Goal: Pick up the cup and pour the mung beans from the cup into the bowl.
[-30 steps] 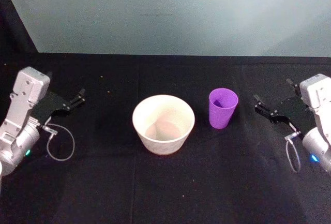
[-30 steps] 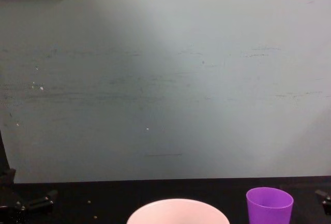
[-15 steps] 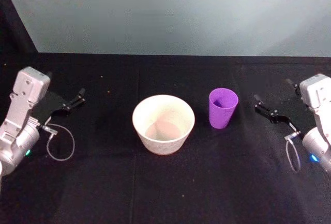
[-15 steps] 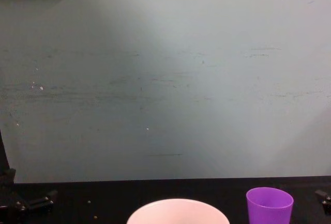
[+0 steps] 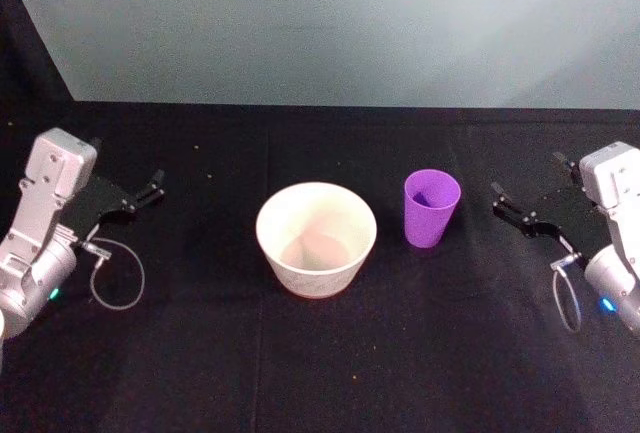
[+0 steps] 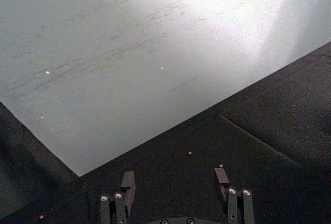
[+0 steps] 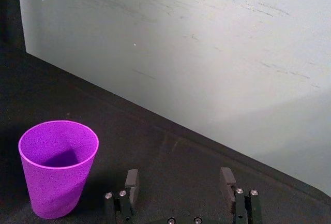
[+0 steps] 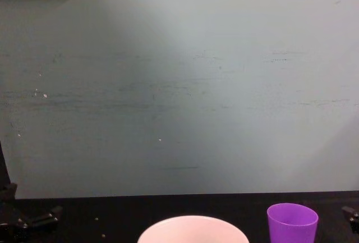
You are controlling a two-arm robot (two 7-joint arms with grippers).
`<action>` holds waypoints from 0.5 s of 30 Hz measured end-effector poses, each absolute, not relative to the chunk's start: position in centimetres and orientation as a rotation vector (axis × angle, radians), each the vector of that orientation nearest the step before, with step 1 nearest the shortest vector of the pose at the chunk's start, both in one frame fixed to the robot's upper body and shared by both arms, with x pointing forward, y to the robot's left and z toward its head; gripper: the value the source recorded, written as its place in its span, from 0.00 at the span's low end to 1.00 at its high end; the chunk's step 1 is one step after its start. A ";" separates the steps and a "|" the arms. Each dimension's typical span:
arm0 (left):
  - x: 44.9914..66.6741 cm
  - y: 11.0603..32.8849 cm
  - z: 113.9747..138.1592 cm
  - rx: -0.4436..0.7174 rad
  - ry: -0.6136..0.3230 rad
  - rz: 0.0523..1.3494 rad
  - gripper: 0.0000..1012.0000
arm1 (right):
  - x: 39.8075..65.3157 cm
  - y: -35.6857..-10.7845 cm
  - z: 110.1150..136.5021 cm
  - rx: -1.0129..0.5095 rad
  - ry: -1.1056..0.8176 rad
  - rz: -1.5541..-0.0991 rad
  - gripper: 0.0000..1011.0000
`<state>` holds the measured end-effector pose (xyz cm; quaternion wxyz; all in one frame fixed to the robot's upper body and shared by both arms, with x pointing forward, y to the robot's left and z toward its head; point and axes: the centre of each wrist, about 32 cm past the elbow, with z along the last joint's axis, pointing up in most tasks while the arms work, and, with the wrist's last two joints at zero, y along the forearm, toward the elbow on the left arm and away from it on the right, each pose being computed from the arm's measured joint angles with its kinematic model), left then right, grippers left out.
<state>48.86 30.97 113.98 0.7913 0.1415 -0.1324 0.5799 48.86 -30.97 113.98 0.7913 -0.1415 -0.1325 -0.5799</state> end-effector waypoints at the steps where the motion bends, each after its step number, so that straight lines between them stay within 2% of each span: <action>1: 48.9 31.0 114.0 0.304 -0.285 1.248 0.99 | 48.9 -31.0 114.0 -0.304 -0.285 -1.248 0.99; 15: 48.9 31.0 114.0 0.304 -0.285 1.248 0.99 | 48.5 -31.4 114.0 -0.291 -0.290 -1.236 0.99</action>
